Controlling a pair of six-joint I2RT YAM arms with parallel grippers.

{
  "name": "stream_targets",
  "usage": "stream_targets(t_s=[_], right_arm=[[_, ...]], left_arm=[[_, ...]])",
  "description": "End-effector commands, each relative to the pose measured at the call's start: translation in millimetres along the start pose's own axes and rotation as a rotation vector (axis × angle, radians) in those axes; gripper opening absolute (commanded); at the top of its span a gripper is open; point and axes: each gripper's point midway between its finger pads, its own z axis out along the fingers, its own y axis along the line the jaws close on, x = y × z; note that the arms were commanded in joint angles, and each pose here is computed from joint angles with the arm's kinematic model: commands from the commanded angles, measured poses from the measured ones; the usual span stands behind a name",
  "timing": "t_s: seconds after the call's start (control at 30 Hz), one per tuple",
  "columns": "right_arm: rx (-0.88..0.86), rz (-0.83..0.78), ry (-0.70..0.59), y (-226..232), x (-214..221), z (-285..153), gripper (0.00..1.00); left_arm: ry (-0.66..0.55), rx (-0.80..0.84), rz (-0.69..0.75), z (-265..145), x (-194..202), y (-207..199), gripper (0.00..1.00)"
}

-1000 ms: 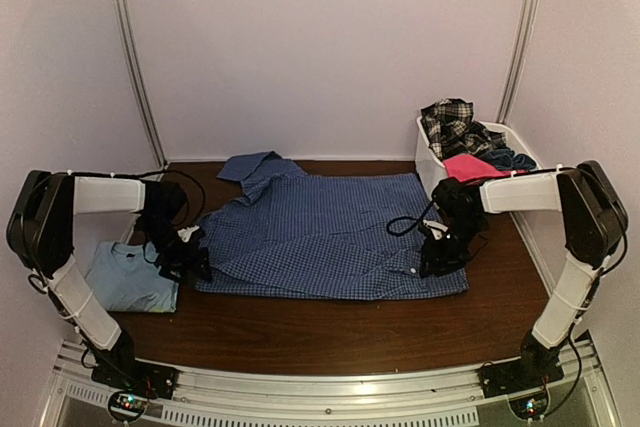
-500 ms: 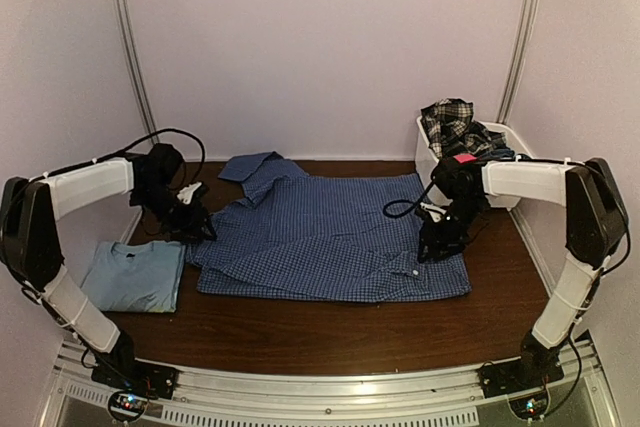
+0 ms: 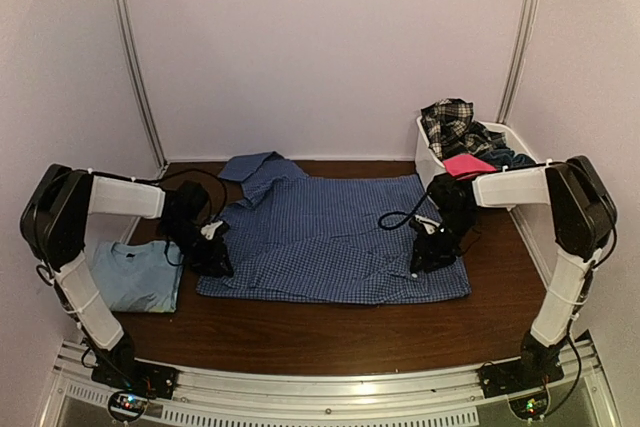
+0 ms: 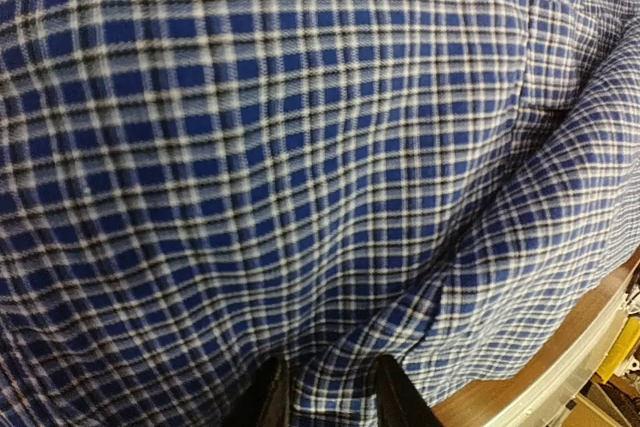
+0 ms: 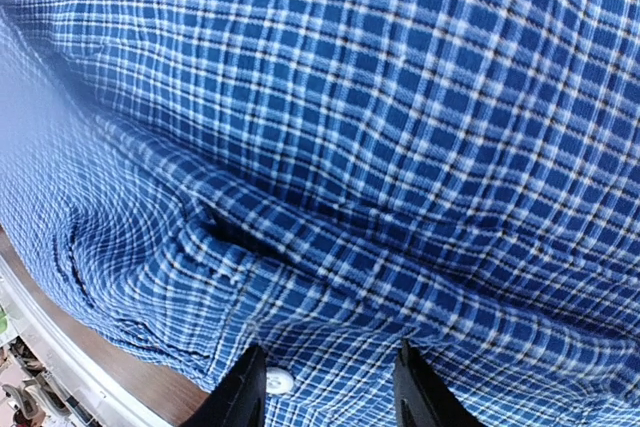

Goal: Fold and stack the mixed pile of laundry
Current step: Move the 1/3-folded shirt to the center of the board.

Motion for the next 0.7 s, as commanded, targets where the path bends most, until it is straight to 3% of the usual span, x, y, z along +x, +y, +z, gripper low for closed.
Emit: stream_targets(t_s=[0.0,0.23,0.43,0.53,0.67], right_arm=[[0.005,0.057,0.089,-7,41,15,0.45],[-0.045,0.068,0.204,31,116,27,0.45],[-0.049,0.085,0.247,36,159,24,0.46],[0.001,0.057,0.227,28,154,14,0.48],[0.002,0.055,0.118,27,108,-8,0.49]], left_arm=[[0.032,-0.035,-0.064,4,32,12,0.32],[0.065,-0.028,-0.174,-9,92,16,0.32],[0.068,0.037,-0.215,-28,118,1,0.32],[-0.041,0.073,-0.132,-54,95,-17,0.39],[-0.2,0.019,0.014,-93,35,-34,0.62]])
